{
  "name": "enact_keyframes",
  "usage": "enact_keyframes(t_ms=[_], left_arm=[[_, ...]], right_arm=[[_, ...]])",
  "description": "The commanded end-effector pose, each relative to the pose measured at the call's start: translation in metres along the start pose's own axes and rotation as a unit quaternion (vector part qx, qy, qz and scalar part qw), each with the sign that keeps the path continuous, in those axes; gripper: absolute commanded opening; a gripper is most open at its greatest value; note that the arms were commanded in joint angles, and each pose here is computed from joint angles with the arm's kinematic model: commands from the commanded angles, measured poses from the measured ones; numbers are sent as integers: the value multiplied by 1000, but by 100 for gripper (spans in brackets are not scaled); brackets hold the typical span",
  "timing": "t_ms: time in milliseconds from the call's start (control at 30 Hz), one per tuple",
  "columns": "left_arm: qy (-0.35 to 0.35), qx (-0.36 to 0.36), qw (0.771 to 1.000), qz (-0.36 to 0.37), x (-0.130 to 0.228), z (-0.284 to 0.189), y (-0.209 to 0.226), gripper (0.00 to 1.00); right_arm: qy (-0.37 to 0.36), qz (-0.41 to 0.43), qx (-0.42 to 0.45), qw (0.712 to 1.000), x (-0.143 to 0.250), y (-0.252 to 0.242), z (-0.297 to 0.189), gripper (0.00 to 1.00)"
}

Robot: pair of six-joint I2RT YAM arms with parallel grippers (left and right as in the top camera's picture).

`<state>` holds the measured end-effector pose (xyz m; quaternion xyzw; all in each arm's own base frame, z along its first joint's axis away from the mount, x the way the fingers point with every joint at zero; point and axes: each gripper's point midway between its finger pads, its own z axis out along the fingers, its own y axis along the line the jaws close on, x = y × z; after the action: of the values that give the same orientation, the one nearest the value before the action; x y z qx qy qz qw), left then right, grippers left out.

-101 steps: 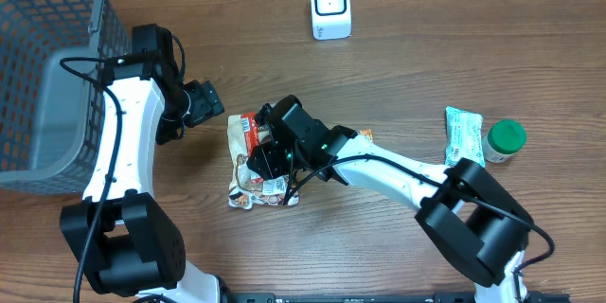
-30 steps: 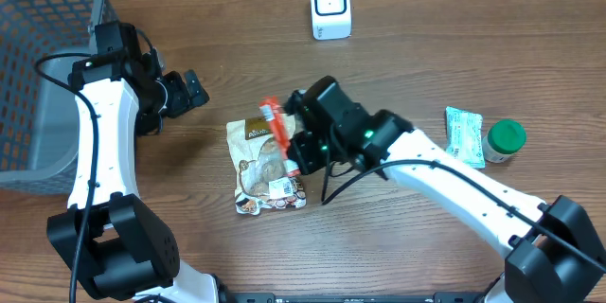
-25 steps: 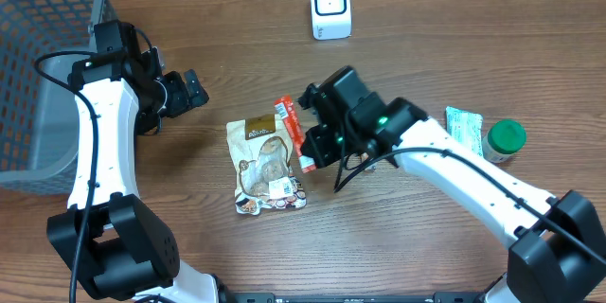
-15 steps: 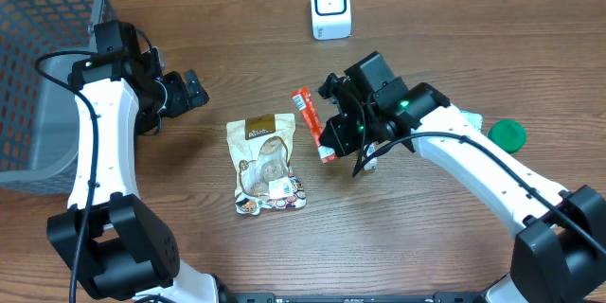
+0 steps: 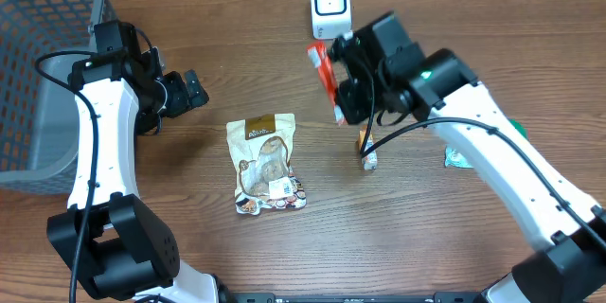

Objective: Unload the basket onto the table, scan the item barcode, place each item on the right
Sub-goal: 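Lift the red stick and carry it to the white scanner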

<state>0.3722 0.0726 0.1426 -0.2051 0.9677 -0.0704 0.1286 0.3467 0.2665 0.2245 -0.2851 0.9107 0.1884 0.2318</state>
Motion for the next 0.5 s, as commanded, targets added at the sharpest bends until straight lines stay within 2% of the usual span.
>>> enact_keyframes(t_ms=[0, 167, 300, 467], left_arm=[[-11, -1, 1000, 15, -7, -5, -1, 100], [-11, -1, 1000, 15, -7, -5, -1, 100], [-11, -1, 1000, 15, -7, -5, -1, 100], [-11, -1, 1000, 16, -7, -5, -2, 100]], right_arm=[[-59, -83, 30, 994, -32, 1, -44, 4], [-76, -203, 44, 975, -44, 2, -52, 4], [-76, -214, 108, 968, -53, -21, -49, 4], [-78, -236, 234, 940, -72, -61, -55, 4]])
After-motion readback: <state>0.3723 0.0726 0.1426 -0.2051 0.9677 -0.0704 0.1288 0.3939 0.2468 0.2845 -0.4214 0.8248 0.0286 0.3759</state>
